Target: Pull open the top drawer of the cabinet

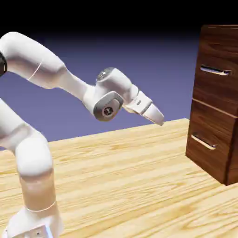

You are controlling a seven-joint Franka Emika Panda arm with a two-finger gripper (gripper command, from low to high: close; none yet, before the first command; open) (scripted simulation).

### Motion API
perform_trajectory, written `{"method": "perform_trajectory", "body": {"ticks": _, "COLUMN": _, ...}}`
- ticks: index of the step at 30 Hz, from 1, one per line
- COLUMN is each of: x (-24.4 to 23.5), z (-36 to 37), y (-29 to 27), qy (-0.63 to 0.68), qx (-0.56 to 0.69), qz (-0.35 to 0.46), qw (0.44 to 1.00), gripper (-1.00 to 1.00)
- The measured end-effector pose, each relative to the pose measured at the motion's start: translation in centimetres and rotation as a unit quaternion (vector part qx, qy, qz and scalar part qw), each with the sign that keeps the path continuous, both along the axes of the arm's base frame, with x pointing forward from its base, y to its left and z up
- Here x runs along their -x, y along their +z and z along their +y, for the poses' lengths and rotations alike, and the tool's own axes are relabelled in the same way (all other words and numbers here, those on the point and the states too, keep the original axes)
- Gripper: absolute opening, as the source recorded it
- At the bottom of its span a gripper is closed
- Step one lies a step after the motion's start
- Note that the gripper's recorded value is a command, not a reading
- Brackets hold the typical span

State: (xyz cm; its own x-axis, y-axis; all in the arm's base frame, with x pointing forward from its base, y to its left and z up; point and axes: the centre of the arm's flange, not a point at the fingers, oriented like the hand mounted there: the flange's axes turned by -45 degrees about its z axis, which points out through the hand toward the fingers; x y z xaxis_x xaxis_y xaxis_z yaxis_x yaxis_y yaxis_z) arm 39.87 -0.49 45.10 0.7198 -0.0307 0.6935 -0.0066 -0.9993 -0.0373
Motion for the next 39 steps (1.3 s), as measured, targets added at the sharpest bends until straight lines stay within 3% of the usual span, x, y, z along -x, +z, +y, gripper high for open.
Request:
{"method": "perform_trajectory", "body": {"ticks": 8, "x": -5.1, "z": -6.3, "y": -6.8, "qy": -0.182, "qx": -0.184, "qz": 0.1, "qw": 0.961, "gripper": 0.0}}
{"method": "perform_trajectory", "body": {"ticks": 20, "x": -8.5, "z": -15.6, "y": -17.0, "qy": -0.464, "qx": -0.32, "qz": 0.152, "qw": 0.812, "gripper": 0.0}}
{"method": "perform_trajectory", "body": {"ticks": 29, "x": -10.2, "z": -21.5, "y": -18.6, "qy": -0.611, "qx": -0.363, "qz": 0.067, "qw": 0.7, "gripper": 0.0}}
{"method": "perform_trajectory", "body": {"ticks": 39, "x": -14.9, "z": -23.0, "y": -12.1, "qy": -0.64, "qx": -0.423, "qz": -0.108, "qw": 0.632, "gripper": 0.0}}
